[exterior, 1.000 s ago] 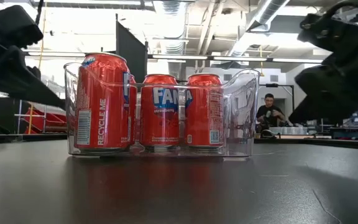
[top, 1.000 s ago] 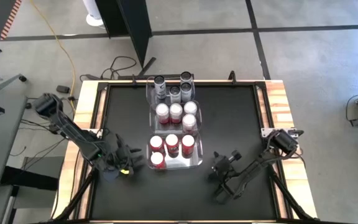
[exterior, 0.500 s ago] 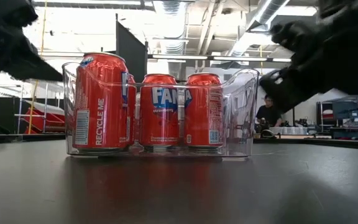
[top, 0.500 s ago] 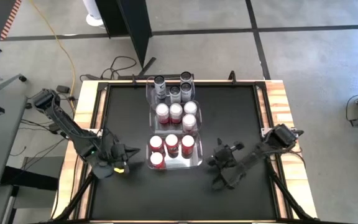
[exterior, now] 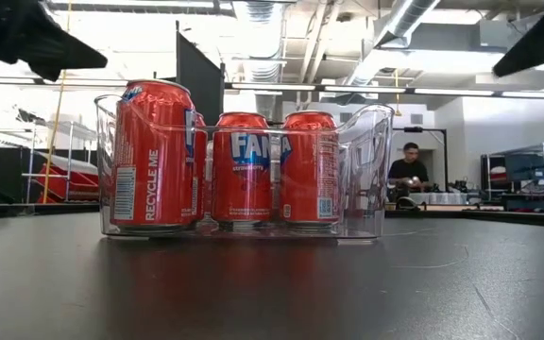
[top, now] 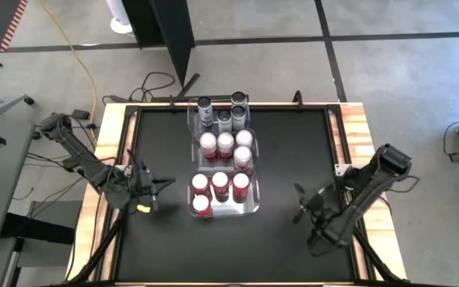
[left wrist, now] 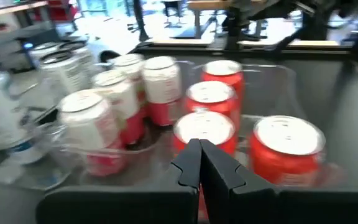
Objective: Sort soda cans
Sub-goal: Return to Home Position
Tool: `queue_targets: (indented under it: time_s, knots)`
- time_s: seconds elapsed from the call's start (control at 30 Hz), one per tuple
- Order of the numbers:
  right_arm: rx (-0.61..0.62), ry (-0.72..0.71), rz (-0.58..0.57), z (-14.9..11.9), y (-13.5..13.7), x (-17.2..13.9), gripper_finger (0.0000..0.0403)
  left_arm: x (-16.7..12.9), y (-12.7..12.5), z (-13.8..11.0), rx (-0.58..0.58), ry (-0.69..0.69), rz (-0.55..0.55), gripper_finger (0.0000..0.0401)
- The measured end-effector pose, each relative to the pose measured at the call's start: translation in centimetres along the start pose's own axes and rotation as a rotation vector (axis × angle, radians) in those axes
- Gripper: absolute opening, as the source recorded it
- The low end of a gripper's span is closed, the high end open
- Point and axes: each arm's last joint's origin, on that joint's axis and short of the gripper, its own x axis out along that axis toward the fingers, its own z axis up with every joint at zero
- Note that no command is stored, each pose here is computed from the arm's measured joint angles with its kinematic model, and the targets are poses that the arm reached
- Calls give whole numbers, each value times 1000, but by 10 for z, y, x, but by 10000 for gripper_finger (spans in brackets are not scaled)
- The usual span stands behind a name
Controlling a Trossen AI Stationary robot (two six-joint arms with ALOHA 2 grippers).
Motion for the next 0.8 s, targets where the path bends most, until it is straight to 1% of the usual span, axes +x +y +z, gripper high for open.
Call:
queue_targets:
  time_s: [0.07,0.2,0.27,0.33,0.4,0.47,0.57,0.63,0.7,0.8]
  knots:
    - [18,-20,-19,-3,-3,13,0,2,6,0,-15,10,34,0]
    - [61,-169,-44,-3,-11,40,0,5,16,-4,-35,53,75,0]
    - [115,-186,-84,-3,-18,55,0,7,18,-5,-44,67,77,0]
    - [168,-219,-100,-5,-24,67,0,7,18,-4,-54,67,69,0]
    - [240,-270,-84,-10,-25,76,0,8,18,-3,-49,66,63,0]
    - [272,-282,-86,-15,-29,82,0,8,19,-3,-42,66,66,0]
    - [313,-282,-82,-21,-32,87,0,9,19,-3,-31,67,72,0]
    - [306,-284,-49,-22,-30,82,0,9,19,-3,-31,68,72,0]
    - [282,-288,-6,-23,-25,74,0,9,19,-3,-32,69,68,0]
    - [205,-292,52,-24,-18,62,0,9,19,-3,-21,69,66,0]
